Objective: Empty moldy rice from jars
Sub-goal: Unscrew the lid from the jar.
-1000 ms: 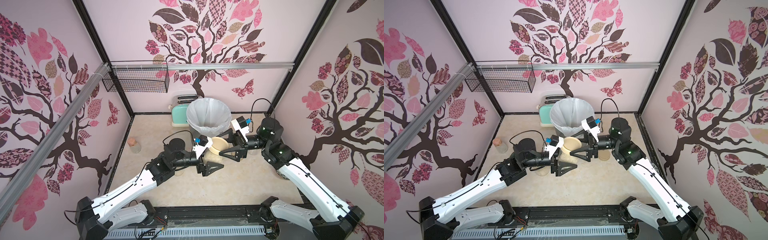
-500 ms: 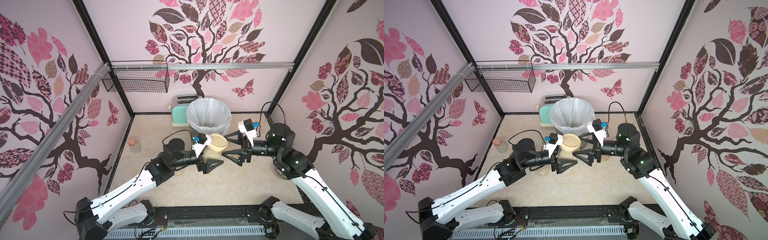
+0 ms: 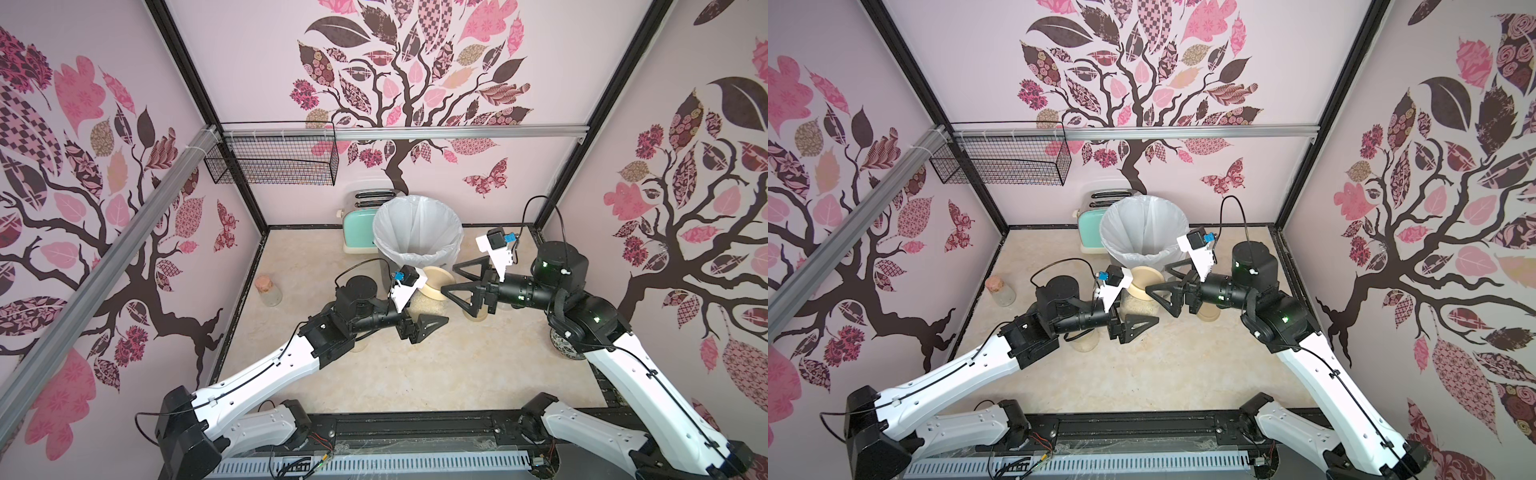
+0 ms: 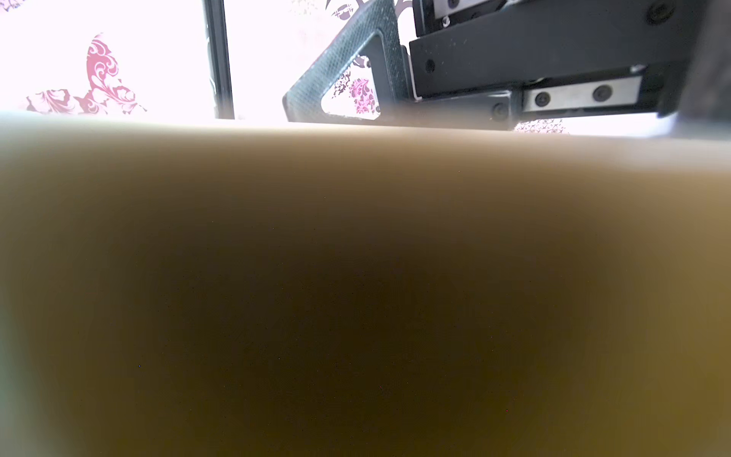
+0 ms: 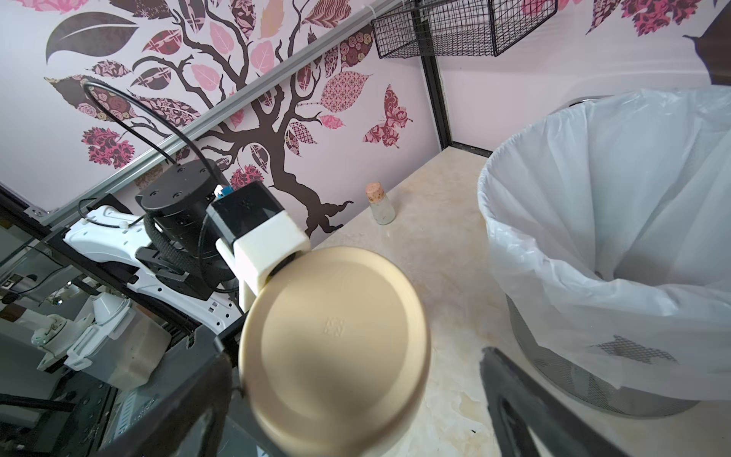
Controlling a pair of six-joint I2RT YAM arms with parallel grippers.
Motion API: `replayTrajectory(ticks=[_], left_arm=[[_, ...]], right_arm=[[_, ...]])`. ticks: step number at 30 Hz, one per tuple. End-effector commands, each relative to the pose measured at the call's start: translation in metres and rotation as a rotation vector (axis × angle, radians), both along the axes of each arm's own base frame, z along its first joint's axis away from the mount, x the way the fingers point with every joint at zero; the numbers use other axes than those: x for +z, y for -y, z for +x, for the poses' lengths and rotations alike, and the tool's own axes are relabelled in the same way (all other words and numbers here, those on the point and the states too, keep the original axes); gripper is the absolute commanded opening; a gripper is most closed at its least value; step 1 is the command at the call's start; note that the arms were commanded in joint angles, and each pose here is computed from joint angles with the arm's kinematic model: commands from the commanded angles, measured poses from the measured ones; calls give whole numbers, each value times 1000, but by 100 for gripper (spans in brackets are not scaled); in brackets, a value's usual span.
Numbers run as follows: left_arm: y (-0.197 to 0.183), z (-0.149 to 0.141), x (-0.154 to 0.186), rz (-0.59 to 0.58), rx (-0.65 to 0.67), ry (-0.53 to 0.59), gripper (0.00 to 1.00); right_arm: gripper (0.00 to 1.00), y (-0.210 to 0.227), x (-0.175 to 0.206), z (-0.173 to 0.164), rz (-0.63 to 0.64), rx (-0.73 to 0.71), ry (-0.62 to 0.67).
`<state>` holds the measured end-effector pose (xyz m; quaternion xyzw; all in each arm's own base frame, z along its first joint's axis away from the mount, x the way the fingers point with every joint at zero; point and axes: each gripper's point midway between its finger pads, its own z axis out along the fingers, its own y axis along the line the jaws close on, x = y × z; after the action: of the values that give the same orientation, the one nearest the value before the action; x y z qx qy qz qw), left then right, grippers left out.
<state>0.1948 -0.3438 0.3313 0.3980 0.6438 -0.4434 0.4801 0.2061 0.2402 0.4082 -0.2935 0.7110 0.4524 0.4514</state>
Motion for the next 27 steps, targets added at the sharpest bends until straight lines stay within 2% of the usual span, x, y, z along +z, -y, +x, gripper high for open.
replayTrajectory(ticks=[1,16,22,25,27], left_arm=[[1,2,45,-119,6,119,66],[8,6,40,-109,-6,108,66],[11,5,39,-108,-19,97,66],[11,4,39,-110,-24,94,66],[10,3,42,-115,-28,93,66]], right_arm=[[100,-4,9,-2,9,-5,1],[99,-18,-5,2,-28,30,-2],[88,-22,-11,2,-45,49,5],[76,-22,-11,3,-41,45,17],[71,-23,-10,2,-31,59,31]])
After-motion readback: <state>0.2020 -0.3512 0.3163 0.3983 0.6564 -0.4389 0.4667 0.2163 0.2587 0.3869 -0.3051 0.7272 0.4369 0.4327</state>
